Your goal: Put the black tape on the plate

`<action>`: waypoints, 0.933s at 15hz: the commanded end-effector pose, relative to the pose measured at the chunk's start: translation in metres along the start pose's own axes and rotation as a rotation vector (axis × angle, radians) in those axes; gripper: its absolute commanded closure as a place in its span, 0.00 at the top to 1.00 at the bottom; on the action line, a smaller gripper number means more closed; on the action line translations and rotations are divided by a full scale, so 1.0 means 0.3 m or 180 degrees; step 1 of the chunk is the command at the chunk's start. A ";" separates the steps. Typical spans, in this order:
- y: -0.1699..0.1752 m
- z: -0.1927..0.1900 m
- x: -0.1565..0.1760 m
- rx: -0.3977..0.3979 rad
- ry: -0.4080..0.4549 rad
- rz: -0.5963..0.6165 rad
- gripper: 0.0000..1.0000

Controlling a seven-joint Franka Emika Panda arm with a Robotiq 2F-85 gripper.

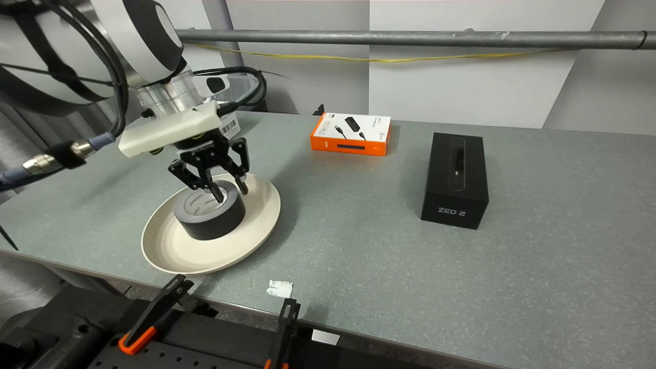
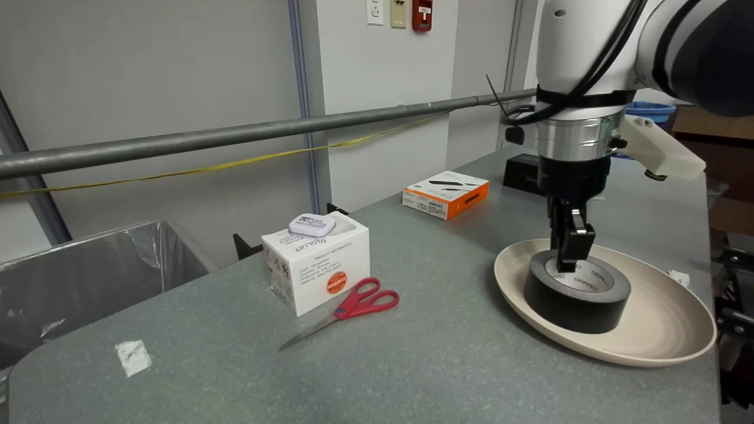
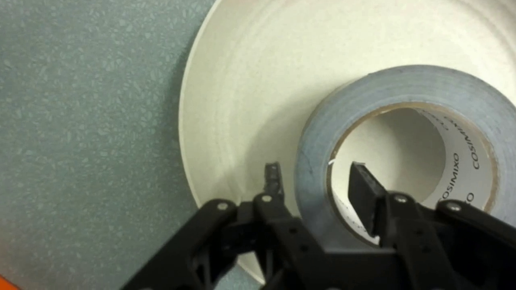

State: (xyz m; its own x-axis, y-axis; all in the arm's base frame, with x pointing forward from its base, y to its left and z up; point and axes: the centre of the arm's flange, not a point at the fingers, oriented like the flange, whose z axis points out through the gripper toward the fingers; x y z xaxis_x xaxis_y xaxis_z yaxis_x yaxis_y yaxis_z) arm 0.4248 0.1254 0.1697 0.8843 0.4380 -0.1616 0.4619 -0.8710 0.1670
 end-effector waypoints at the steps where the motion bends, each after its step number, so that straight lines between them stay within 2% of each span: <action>1: -0.001 0.002 0.031 -0.0062 -0.0013 0.0076 0.81; 3: 0.006 -0.008 0.030 -0.0064 -0.0018 0.0107 0.96; 4: 0.009 -0.010 0.031 -0.0065 -0.0018 0.0126 1.00; 9: 0.021 -0.014 0.040 -0.0072 -0.0067 0.0143 1.00; 10: 0.024 -0.008 0.020 -0.0022 0.0009 0.0096 1.00; 14: 0.025 -0.009 0.021 -0.0026 0.0003 0.0097 1.00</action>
